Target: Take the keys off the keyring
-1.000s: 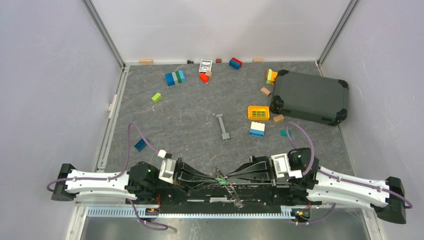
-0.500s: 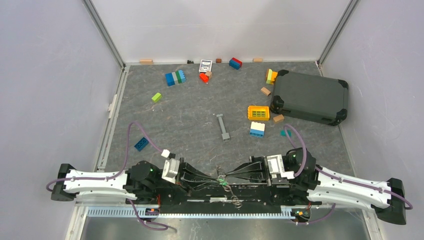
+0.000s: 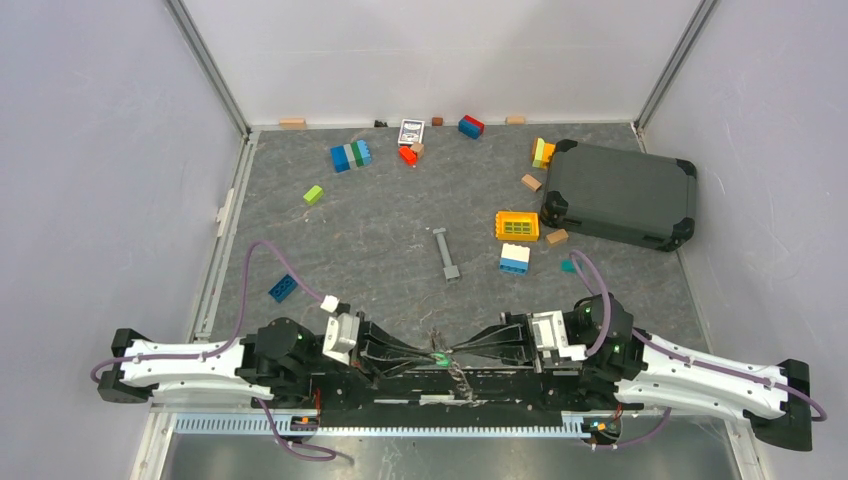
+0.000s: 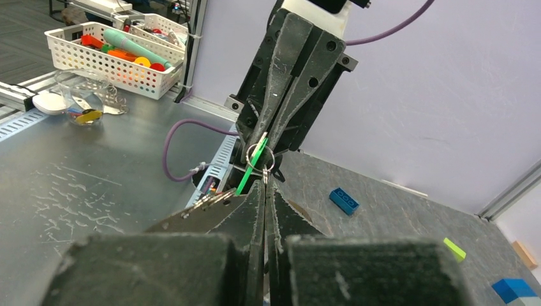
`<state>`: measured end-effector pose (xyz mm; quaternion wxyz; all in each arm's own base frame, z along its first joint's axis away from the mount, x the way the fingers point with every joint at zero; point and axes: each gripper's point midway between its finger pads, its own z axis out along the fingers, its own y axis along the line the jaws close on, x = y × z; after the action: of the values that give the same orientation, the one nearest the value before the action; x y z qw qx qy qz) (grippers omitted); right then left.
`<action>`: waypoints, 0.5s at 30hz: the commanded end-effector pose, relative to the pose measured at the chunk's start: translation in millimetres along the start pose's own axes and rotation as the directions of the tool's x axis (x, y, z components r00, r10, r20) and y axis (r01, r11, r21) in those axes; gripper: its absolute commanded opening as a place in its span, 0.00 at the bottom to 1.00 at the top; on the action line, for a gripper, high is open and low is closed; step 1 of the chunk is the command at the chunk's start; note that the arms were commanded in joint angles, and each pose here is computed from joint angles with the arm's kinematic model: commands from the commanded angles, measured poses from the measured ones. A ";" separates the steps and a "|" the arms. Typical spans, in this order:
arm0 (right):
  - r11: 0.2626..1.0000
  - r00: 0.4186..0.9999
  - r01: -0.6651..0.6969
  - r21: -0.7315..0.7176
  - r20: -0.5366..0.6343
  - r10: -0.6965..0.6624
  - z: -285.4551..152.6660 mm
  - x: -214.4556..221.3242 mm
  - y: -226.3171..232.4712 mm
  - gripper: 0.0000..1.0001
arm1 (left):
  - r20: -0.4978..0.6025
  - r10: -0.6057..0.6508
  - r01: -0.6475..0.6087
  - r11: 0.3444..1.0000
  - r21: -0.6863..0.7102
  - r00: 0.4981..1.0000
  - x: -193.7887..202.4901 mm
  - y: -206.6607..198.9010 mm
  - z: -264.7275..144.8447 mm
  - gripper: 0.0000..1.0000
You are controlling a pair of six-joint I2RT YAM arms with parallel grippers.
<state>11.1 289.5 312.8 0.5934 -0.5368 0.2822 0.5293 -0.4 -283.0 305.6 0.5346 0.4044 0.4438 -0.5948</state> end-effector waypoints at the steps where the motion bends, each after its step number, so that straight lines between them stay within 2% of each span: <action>1: 0.997 0.997 0.038 0.063 0.064 -0.042 3.2 -30.6 -15.8 0.00 | 0.015 0.032 -0.032 0.999 -0.015 0.999 -14.3 2.5 2.7 0.02; 7: 0.995 0.999 0.019 0.097 0.039 -0.023 3.3 -22.6 -21.5 0.00 | 0.001 0.030 -0.030 0.999 -0.027 1.000 -12.0 4.7 6.2 0.02; 15: 0.998 1.000 0.002 0.059 -0.001 -0.002 5.7 -11.1 -15.3 0.00 | 0.001 0.026 -0.025 0.995 -0.092 1.000 -11.7 16.0 6.4 0.02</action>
<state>24.1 296.9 298.5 0.5877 -0.5328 0.3255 0.5146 7.2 -289.5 294.3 0.5326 0.4079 0.4711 -0.5727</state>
